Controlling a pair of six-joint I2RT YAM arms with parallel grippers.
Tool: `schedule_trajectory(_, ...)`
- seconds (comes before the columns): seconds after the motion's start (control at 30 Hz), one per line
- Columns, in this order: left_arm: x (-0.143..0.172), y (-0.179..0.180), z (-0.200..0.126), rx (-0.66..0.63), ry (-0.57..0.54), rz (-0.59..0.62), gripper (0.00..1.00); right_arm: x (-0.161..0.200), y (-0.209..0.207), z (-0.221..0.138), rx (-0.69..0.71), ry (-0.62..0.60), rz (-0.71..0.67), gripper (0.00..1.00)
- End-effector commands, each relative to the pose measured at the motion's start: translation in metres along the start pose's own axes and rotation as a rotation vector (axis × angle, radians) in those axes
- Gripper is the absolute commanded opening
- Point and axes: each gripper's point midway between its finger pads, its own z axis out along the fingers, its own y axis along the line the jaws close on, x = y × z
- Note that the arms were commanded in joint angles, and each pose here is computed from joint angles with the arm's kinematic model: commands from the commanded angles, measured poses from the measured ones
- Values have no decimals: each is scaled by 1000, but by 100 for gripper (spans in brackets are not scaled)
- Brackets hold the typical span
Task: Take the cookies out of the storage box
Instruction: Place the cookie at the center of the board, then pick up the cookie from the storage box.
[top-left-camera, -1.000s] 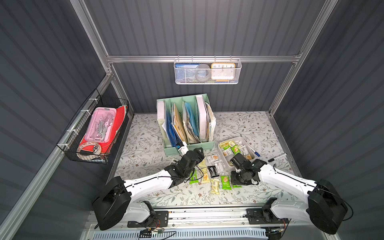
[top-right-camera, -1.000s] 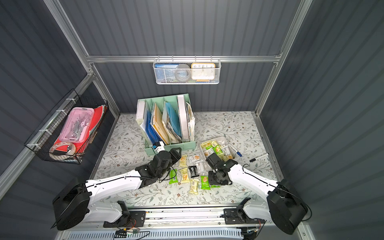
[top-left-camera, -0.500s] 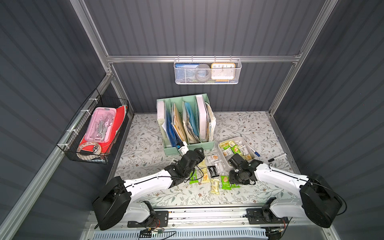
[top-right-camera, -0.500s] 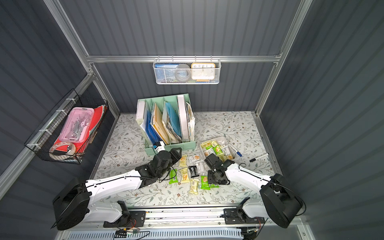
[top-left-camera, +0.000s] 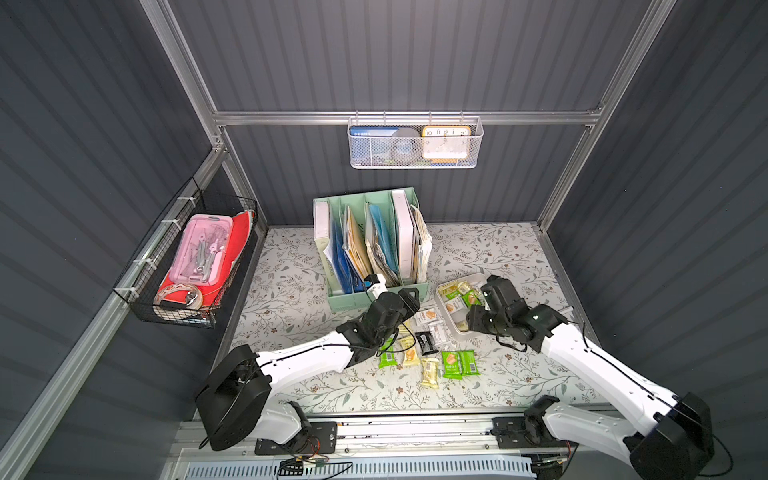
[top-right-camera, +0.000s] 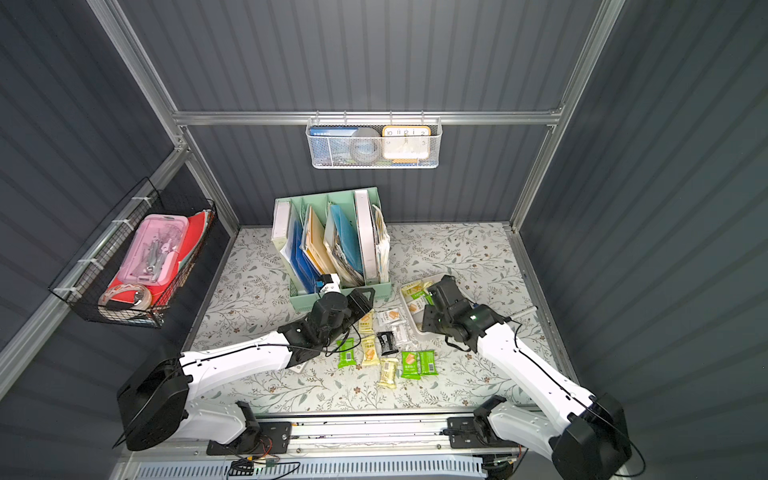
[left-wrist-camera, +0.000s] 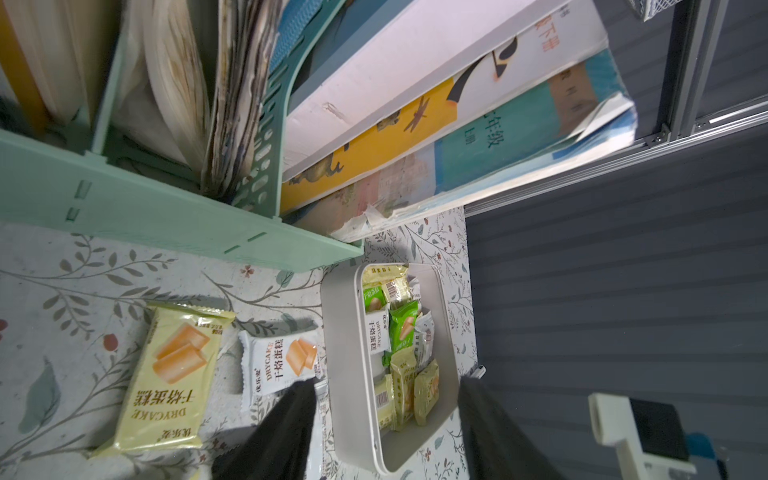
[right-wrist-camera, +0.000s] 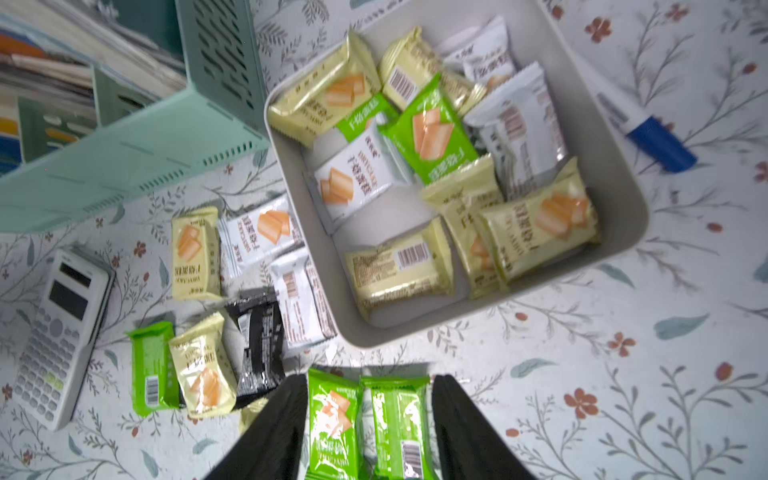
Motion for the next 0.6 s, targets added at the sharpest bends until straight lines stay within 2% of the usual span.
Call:
schedule_trajectory(0.0,-1,-7,1,33,5,-19,60,-14,-6,18,61,21,-22,54)
schedule_trajectory(0.1,2,-5,1,39,14,-24,60,-23,-4,33,52,49,48,54)
schedule_trajectory(0.2,2,-1,1,27,9,-26,61,-27,5,51,13,78,158,54)
schedule_trajectory(0.3,2,3,2,16,4,-23,61,-32,3,67,31,84,294,54)
schedule_trajectory(0.47,2,5,2,14,0,-22,61,-24,7,92,46,153,492,56)
schedule_trajectory(0.57,2,6,3,16,-3,-25,61,-26,7,108,51,128,577,58)
